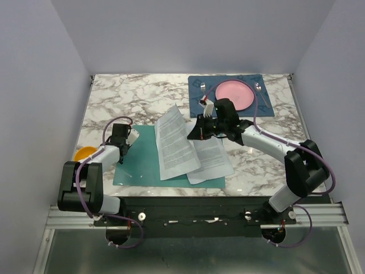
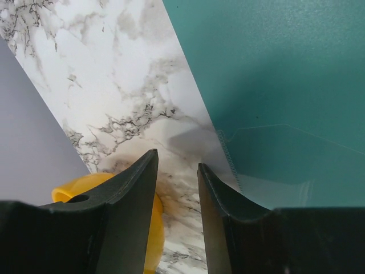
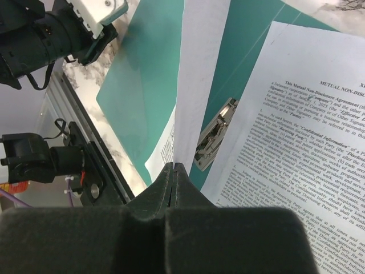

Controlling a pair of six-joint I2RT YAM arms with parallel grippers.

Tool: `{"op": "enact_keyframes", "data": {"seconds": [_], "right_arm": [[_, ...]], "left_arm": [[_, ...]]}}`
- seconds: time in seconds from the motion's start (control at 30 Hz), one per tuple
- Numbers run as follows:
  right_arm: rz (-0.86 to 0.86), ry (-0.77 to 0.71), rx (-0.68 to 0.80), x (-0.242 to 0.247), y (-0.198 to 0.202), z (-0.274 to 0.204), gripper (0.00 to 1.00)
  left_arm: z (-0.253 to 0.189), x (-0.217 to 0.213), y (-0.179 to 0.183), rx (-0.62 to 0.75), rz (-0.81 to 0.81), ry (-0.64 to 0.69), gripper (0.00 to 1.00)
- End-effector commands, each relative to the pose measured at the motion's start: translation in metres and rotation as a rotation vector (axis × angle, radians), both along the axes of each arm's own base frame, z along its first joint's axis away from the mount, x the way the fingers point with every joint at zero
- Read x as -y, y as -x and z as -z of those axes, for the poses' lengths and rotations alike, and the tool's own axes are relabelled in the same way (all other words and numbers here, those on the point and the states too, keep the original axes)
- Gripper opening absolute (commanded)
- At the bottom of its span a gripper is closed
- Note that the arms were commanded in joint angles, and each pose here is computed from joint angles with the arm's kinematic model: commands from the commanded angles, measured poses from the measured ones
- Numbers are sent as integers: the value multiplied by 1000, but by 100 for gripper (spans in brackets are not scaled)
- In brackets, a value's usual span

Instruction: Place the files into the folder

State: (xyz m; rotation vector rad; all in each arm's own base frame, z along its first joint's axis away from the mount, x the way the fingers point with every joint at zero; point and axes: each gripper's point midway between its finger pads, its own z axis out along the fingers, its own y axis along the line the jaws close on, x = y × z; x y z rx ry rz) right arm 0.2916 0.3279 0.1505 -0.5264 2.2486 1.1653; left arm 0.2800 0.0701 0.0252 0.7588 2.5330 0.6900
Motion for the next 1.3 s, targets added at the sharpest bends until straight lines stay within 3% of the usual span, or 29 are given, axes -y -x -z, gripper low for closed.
{"op": "enact_keyframes", "data": {"seconds": [0.0,0.3,0.6,0.93,1.27], "right_arm": [[30,-9,59,-2,-10,-13,1],[59,39,90,14,-4,-9,0],[107,119,102,40,6,5,0],[170,119,82,44,-2,19,0],[266,26,9,22,-31,38,0]], "left_arm": [[15,13,4,-51,45,49,48],[27,80,23,-166,260,122,52],[33,120,38,-240,358,163,54],[21,135,39,-232,374,194,53],[24,130,48,-238,362,192,53]]}}
